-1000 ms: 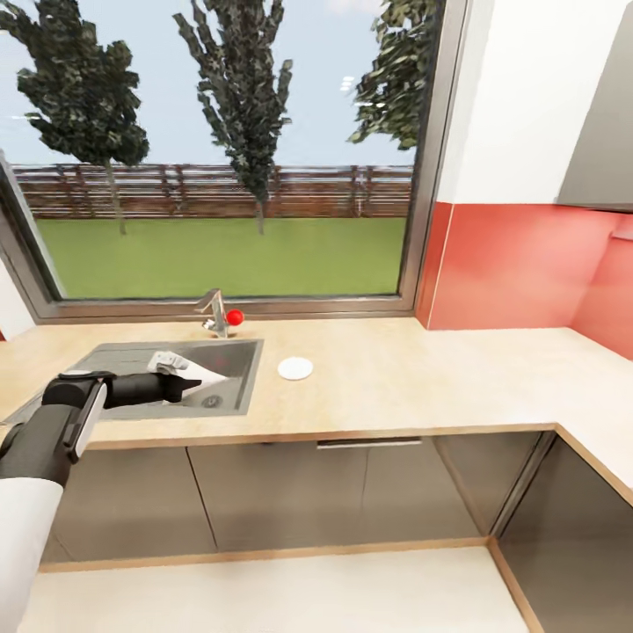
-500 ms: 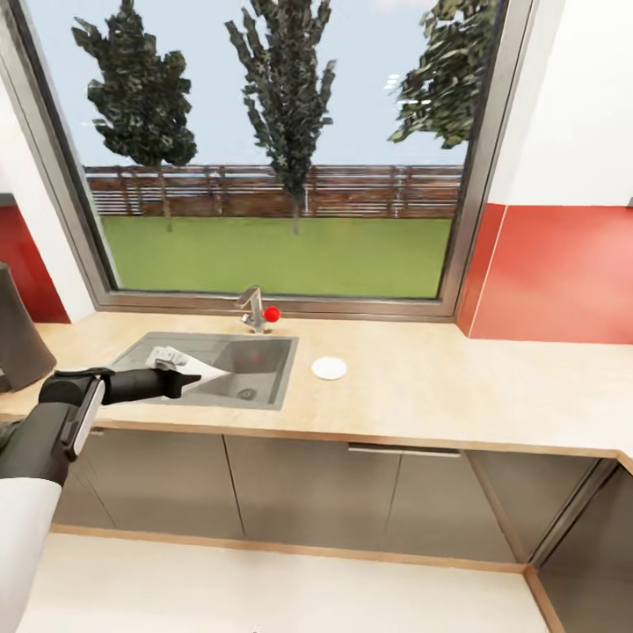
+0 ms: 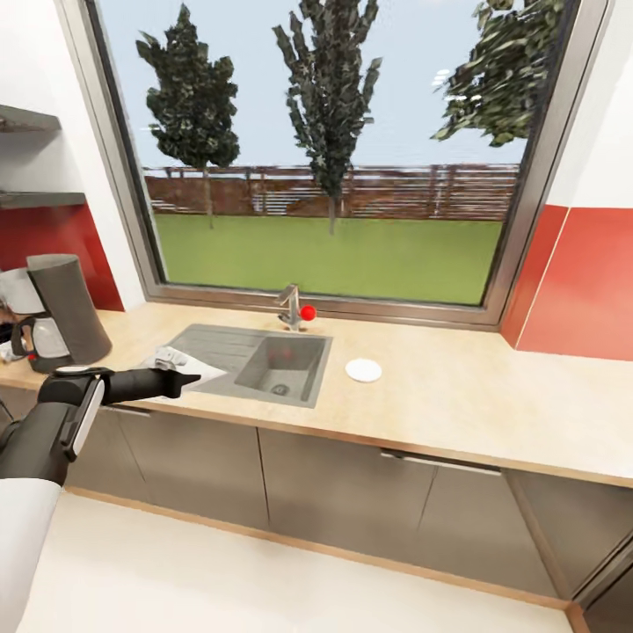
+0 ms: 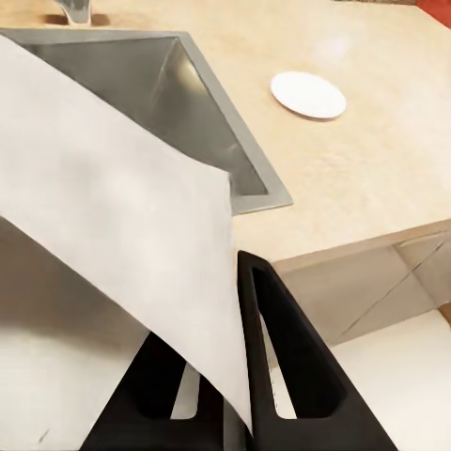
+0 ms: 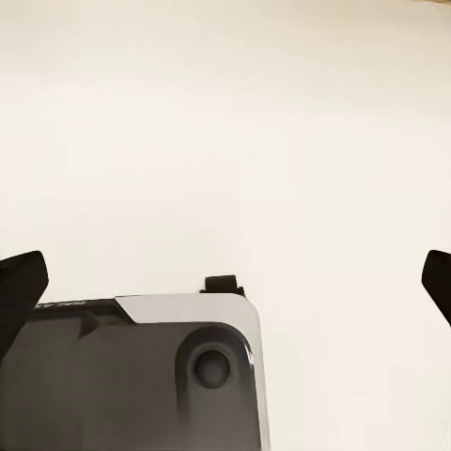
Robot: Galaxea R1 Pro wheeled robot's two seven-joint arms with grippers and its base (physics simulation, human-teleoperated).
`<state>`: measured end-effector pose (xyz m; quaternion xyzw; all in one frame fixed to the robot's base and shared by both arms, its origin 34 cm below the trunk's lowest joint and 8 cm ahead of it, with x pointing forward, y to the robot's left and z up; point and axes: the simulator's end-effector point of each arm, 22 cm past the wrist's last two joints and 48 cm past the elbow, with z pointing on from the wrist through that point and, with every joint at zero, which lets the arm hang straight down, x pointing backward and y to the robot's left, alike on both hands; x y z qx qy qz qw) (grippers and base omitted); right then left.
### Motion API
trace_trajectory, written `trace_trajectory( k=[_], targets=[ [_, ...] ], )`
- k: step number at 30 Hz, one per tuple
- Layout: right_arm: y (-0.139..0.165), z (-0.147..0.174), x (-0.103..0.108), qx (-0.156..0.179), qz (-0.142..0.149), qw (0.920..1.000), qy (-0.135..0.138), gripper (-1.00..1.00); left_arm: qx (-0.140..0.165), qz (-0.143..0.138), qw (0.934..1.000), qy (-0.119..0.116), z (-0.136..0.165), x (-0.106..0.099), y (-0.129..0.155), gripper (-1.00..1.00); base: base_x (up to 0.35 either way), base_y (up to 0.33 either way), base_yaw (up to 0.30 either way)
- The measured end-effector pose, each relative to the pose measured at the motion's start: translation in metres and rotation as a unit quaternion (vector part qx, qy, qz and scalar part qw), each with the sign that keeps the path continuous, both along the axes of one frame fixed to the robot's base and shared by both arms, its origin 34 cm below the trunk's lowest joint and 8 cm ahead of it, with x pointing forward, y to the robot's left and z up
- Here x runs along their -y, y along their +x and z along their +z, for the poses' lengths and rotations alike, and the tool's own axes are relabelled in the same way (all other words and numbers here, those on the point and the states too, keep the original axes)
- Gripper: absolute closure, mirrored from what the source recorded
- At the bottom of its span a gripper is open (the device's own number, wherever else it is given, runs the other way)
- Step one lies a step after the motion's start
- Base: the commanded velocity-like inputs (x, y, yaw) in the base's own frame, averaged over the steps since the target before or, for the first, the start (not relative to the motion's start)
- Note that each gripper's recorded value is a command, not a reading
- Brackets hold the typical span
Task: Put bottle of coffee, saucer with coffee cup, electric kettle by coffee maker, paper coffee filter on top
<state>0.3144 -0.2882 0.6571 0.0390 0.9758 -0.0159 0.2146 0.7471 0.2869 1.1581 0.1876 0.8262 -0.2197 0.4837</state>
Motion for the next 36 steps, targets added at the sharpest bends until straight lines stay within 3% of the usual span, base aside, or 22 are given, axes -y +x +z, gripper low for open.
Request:
trace_trajectory(
  k=[36],
  targets=[
    [-0.0014,-0.0008,0.0003,-0.002,-0.001,1.0,0.0,-1.0,0.003,0.008,0.9999,-0.006,0.0032,-0.0081,0.0014,1.0,0.0,0.0,0.27]
  ],
)
